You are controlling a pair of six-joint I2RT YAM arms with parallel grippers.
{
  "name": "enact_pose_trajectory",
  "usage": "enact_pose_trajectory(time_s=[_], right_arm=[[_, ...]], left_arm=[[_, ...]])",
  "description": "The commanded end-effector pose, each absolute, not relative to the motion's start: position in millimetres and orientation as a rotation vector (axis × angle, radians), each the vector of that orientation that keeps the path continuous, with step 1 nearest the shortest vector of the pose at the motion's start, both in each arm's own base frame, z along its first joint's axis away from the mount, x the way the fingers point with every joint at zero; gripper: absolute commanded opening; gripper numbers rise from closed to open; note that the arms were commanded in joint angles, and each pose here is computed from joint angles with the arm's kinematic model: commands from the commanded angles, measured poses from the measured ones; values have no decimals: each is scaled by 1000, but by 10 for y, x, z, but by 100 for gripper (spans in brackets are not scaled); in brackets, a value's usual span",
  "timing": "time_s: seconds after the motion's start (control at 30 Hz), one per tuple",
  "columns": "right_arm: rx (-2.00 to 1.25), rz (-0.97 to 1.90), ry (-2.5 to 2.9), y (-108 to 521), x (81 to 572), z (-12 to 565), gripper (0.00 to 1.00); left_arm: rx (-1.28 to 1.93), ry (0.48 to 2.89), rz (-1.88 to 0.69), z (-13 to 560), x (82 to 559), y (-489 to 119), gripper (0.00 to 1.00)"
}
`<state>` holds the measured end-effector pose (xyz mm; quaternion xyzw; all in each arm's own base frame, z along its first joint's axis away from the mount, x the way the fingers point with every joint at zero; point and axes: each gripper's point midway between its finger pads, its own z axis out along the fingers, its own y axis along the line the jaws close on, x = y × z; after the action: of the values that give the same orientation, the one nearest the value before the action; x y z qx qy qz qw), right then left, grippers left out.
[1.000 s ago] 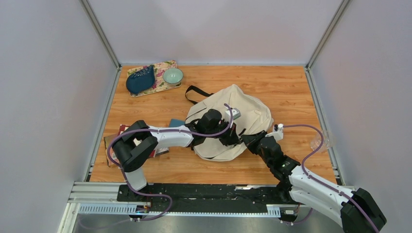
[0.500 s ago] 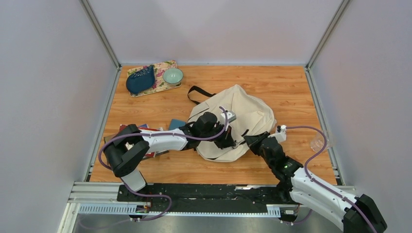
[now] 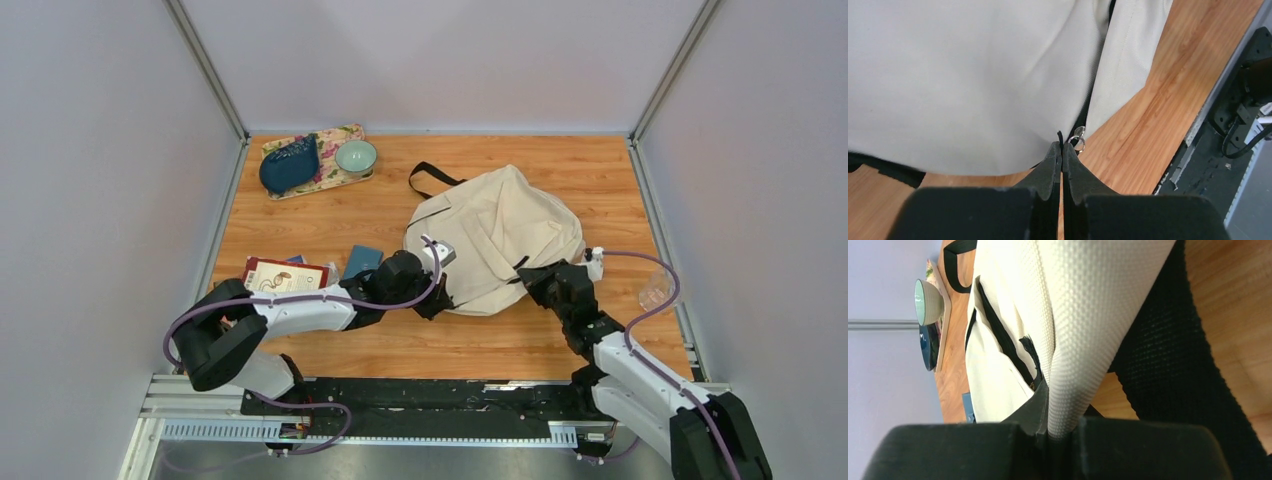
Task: Pack the student bag
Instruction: Unzip the student bag at the center of the board.
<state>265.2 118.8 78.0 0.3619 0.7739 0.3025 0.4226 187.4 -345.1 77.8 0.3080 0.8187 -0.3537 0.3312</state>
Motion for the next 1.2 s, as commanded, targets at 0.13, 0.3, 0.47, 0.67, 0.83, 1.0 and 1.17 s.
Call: enact_pose_trajectory(time_s=[0.13, 0.3, 0.47, 0.67, 0.83, 1.0, 1.17], right_arm=[[620, 856, 1942, 1329, 3178, 1214, 0], [554, 919, 2045, 1397, 3404, 1194, 5], [545, 779, 2250, 1271, 3311, 1008, 60], [668, 584, 2265, 909, 2751, 1008, 84], [710, 867, 2234, 1231, 2268, 1023, 85], [776, 1082, 2207, 1577, 2066, 999, 85], [736, 1185, 2234, 1929, 2029, 1042, 85]], left_arm=[[842, 2184, -696, 552, 1819, -2943, 0], [865, 2125, -849, 672, 1709, -3111, 0], [789, 2130, -878, 711, 1844, -3297, 0], [747, 2112, -930, 817, 1919, -3463, 0], [774, 2072, -981, 941, 1903, -3553, 0], [813, 2020, -1080, 1143, 1853, -3709, 0], [837, 2001, -1100, 1232, 1857, -3774, 0]])
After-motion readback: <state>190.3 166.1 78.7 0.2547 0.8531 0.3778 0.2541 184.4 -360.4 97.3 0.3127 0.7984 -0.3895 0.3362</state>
